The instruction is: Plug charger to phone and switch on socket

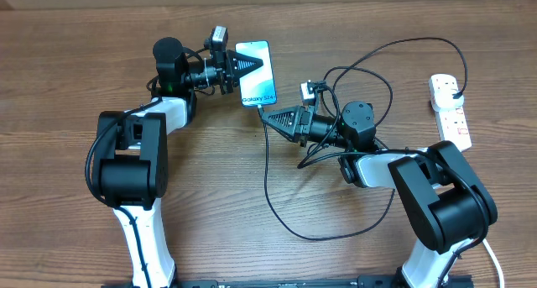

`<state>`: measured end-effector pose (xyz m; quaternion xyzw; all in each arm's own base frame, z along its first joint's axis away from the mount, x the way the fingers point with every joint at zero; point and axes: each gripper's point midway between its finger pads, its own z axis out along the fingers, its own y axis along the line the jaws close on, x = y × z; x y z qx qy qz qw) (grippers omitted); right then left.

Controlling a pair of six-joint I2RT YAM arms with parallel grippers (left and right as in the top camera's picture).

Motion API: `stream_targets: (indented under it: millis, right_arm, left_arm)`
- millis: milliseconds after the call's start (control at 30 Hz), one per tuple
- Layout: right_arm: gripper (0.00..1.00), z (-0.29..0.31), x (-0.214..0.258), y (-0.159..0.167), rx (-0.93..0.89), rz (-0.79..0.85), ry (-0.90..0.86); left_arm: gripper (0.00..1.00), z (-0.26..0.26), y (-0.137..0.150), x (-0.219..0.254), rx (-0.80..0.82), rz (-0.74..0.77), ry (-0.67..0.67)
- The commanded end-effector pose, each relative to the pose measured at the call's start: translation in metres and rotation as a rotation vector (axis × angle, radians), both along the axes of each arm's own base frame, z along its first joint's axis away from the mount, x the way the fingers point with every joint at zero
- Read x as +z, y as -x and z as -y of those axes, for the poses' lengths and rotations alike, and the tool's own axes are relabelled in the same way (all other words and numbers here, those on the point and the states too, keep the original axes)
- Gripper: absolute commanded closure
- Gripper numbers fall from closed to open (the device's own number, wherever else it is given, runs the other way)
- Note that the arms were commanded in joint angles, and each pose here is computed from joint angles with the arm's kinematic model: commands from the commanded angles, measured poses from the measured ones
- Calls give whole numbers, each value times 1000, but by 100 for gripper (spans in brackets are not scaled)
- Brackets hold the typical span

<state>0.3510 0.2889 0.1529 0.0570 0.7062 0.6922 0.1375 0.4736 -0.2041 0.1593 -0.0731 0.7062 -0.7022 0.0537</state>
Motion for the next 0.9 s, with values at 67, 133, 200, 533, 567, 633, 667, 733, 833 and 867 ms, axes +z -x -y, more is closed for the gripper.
stream_targets:
  millis: [67, 133, 200, 533, 567, 633, 667, 733, 833, 867]
  right_arm:
    - [96, 12, 2, -18, -111, 4, -1]
    - [96, 13, -3, -21, -127, -17, 9]
    - [96, 13, -7, -22, -138, -36, 19]
    - [96, 13, -7, -27, -178, -21, 22]
    - [96, 13, -6, -28, -180, -16, 20]
    - [96, 13, -3, -28, -186, -6, 14]
    - [96, 12, -1, -29, -190, 3, 10]
    - [96, 11, -1, -29, -197, 6, 9]
    - [96, 12, -1, -31, -210, 6, 9]
    - [96, 12, -1, -31, -214, 7, 9]
  left_arm:
    - [96, 5, 7, 11, -44, 59, -1]
    - [96, 5, 7, 11, -43, 59, -1]
    - [95, 6, 6, 11, -40, 58, -1]
    - [96, 8, 5, 11, -31, 60, -1]
    - [95, 9, 6, 11, -33, 60, -1]
    - [96, 10, 6, 11, -33, 71, -3]
    - [96, 10, 6, 11, -33, 78, -4]
    - [96, 13, 7, 11, -37, 77, -4]
    - [95, 14, 7, 11, -41, 79, -4]
    - [95, 14, 7, 11, -41, 78, -4]
